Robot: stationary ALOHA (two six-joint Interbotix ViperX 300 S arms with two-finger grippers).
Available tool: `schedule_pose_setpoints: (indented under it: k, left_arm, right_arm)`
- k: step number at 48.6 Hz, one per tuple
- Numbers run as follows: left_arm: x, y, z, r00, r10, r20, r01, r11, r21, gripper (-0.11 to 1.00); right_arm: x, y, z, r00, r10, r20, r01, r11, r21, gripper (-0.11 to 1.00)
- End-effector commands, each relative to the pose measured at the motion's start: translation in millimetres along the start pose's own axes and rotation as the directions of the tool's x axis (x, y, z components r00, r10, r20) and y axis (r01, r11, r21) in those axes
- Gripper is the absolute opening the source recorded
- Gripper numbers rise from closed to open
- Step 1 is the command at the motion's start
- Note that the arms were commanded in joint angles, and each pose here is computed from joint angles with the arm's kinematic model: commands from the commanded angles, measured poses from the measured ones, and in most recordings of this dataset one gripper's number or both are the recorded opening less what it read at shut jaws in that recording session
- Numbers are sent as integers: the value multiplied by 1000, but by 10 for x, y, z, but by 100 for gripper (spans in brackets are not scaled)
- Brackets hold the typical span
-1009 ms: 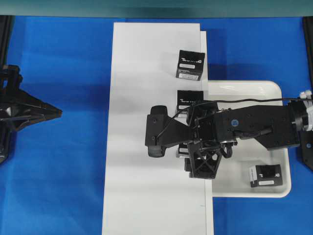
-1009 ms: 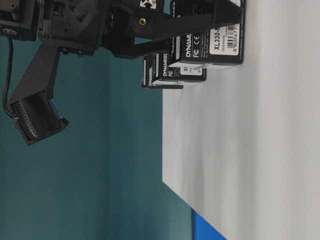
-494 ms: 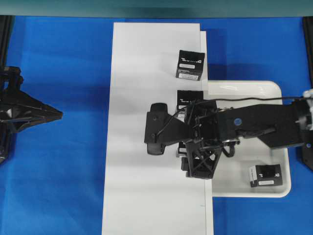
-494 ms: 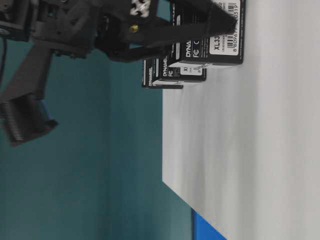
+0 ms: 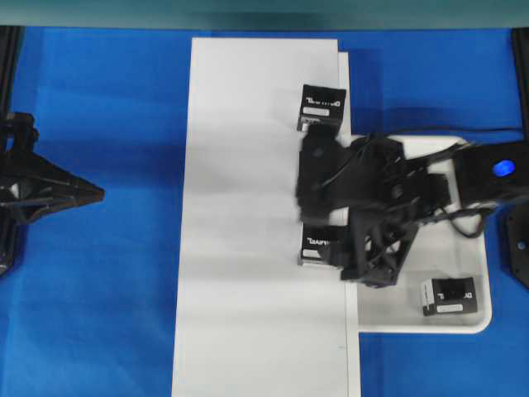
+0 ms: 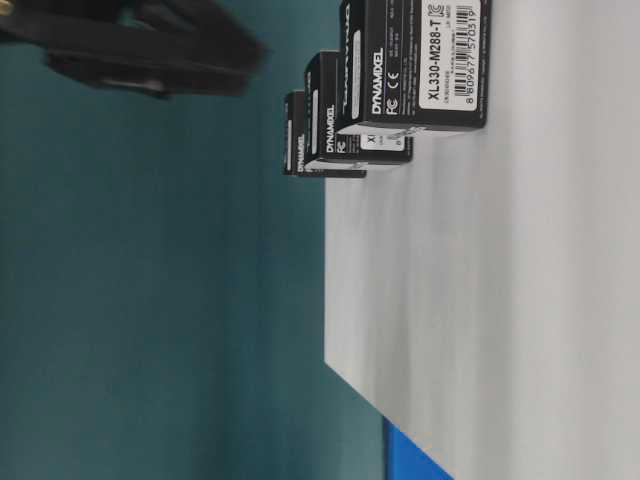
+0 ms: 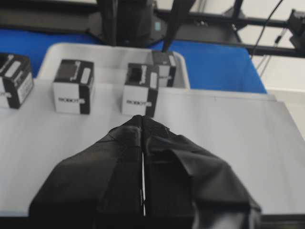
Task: Place the box from the white plastic tray onto the white base.
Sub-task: 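Open the right gripper and withdraw it right over the tray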
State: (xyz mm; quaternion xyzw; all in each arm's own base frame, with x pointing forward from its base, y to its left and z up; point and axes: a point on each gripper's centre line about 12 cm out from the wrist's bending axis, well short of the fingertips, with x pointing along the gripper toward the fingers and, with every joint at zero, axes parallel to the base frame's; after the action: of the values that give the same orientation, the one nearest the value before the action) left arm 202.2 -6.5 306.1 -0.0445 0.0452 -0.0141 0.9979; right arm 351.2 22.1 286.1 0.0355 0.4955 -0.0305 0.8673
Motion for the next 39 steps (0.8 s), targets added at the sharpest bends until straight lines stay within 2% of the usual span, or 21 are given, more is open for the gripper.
schedule_pose_setpoints:
  k: [1, 11, 21, 39]
  left_arm:
    - [2, -13, 111, 1000, -4, 29, 4, 1000, 2, -5]
    - [-4, -14, 117, 999, -5, 32, 5, 1000, 0, -5]
    - [-27, -19, 141, 999, -7, 42, 7, 1000, -1, -5]
    - [-34, -76, 129, 999, -36, 37, 35, 999, 9, -5]
  right_arm:
    - [-177, -29, 49, 996, 10, 91, -11, 1000, 3, 96]
    - [-368, -52, -23, 968, 40, 248, -42, 999, 3, 96]
    - [-567, -103, -146, 913, 63, 403, -70, 998, 4, 96]
    - [-789, -211, -506, 887, 56, 458, -70, 997, 13, 96]
